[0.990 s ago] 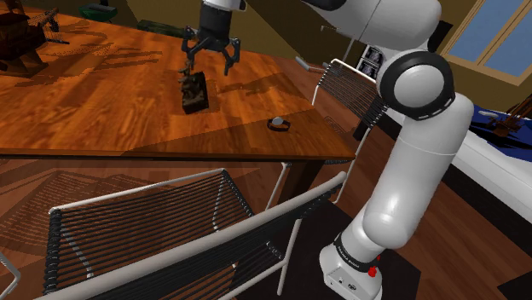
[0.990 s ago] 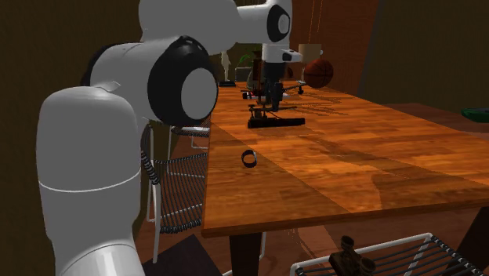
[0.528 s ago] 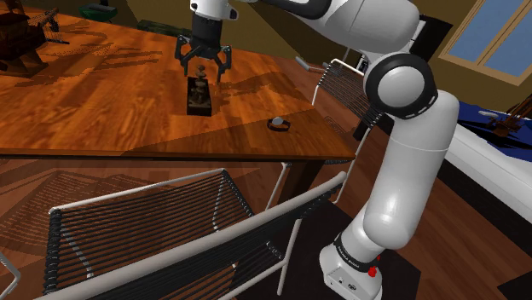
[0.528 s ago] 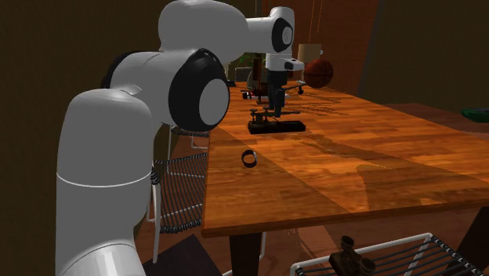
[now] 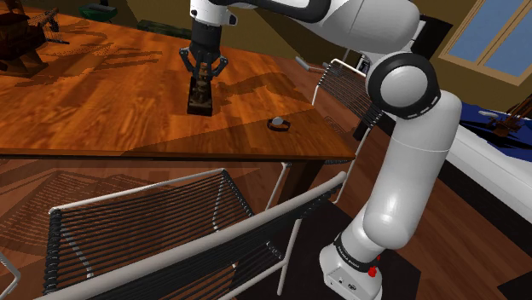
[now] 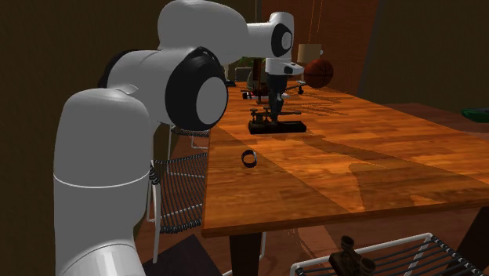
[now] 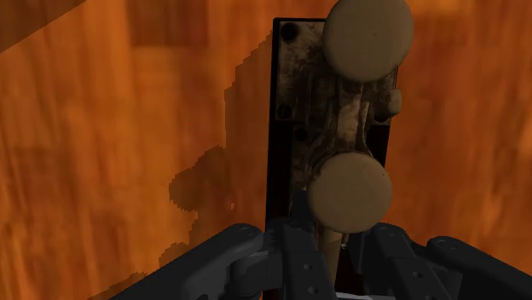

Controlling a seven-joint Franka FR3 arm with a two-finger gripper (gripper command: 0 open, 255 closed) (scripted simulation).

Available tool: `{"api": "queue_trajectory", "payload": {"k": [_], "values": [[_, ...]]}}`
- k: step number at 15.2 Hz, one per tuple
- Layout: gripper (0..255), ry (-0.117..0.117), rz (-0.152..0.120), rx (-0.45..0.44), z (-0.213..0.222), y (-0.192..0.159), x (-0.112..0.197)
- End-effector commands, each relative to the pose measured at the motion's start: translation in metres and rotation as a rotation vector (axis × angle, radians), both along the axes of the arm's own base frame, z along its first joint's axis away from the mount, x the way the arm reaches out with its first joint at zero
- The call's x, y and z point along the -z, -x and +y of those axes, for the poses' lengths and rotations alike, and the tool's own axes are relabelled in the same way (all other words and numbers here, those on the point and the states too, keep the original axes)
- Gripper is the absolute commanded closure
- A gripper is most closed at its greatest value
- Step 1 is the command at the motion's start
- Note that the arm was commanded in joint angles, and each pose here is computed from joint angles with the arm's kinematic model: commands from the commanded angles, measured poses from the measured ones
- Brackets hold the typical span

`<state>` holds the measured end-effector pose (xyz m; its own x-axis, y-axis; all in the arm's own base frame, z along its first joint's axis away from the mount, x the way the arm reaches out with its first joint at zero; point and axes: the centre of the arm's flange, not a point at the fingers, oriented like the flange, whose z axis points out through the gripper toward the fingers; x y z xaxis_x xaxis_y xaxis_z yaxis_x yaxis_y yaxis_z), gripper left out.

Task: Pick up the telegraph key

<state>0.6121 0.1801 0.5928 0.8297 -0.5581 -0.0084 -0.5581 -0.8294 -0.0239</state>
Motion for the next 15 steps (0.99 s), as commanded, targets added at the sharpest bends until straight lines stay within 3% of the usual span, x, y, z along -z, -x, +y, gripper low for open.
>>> {"api": "queue_trajectory", "payload": {"k": [1, 5, 15], "values": [[255, 0.0, 0.0, 0.0, 0.0, 0.0, 0.0], [255, 0.0, 0.0, 0.0, 0.0, 0.0, 0.0], [255, 0.0, 0.0, 0.0, 0.0, 0.0, -0.052]]}}
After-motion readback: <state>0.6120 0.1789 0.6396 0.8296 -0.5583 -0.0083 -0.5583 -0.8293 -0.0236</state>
